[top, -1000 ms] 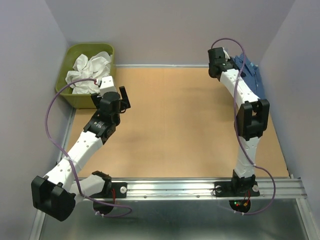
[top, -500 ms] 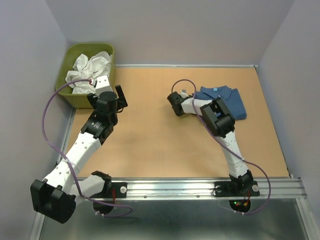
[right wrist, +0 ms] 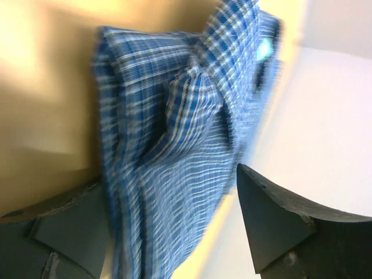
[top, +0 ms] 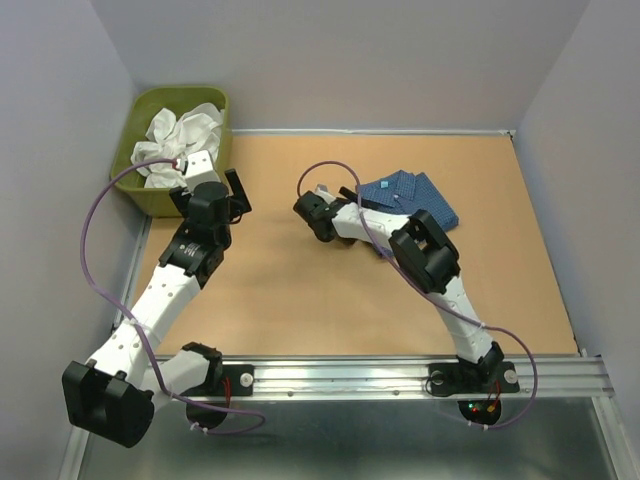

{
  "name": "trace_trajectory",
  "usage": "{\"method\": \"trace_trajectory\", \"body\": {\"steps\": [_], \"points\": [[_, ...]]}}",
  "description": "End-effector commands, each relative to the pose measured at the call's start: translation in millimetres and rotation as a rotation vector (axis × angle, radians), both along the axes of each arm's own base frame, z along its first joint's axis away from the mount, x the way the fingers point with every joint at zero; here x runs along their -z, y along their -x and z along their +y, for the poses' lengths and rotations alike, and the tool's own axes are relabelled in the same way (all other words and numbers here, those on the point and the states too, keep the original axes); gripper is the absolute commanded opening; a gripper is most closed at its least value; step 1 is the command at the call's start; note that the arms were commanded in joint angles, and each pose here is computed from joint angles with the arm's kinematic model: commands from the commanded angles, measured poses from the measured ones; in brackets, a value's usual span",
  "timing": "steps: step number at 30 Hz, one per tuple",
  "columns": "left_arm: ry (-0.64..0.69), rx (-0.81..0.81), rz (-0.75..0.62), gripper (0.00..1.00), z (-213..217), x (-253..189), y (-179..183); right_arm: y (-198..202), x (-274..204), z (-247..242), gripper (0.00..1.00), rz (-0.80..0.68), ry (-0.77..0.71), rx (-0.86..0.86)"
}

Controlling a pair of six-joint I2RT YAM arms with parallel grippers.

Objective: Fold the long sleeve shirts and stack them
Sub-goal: Fold the shirt

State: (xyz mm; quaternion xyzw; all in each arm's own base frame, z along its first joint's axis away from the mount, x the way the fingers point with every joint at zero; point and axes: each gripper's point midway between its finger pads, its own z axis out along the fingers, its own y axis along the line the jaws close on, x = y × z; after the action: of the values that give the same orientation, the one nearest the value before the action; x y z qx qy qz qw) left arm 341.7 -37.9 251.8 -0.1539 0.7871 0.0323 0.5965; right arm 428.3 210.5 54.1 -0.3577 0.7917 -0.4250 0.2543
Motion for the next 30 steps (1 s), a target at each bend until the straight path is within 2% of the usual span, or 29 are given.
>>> {"method": "trace_trajectory", "body": {"steps": [1,2,5,11,13,17,18,19,21,25,26,30], "points": [[0.028,-0.013,-0.047,0.95,3.1,-8.0,-2.3,23.7,-7.6,53.1,0.85,0.123,-0.369,-0.039],[0.028,-0.013,-0.046,0.95,3.3,-7.5,-2.6,27.8,-12.6,69.5,0.86,0.150,-0.468,-0.053],[0.027,-0.017,-0.041,0.95,4.4,-5.6,-3.5,30.5,-50.6,84.8,0.86,0.124,-0.616,-0.070],[0.023,-0.016,-0.034,0.95,4.2,-2.9,-4.9,31.3,-95.2,88.1,0.86,0.084,-0.808,-0.063],[0.021,-0.018,-0.028,0.95,4.4,-0.6,-5.1,27.4,-99.4,70.9,0.80,0.047,-0.844,-0.006],[0.019,-0.014,-0.024,0.95,3.9,0.7,-5.2,13.1,-88.0,16.6,0.64,0.010,-0.882,0.143],[0.017,-0.015,-0.024,0.95,4.1,0.8,-5.5,9.0,-92.3,11.2,0.53,-0.017,-0.917,0.155],[0.017,-0.014,-0.023,0.95,3.8,1.4,-5.7,11.3,-76.1,-7.9,0.47,-0.002,-0.909,0.201],[0.018,-0.003,-0.022,0.95,2.0,1.4,-6.1,12.7,-66.3,-14.5,0.35,0.005,-0.955,0.222],[0.027,0.033,-0.021,0.95,-4.7,2.3,-8.3,30.4,-33.9,-21.5,0.35,0.058,-0.990,0.252],[0.029,0.045,-0.018,0.95,-6.9,3.4,-8.7,44.5,-15.0,-21.7,0.34,0.110,-1.000,0.273],[0.028,0.063,-0.004,0.95,-10.8,8.6,-11.1,68.6,16.3,-11.0,0.31,0.191,-1.093,0.293]]}}
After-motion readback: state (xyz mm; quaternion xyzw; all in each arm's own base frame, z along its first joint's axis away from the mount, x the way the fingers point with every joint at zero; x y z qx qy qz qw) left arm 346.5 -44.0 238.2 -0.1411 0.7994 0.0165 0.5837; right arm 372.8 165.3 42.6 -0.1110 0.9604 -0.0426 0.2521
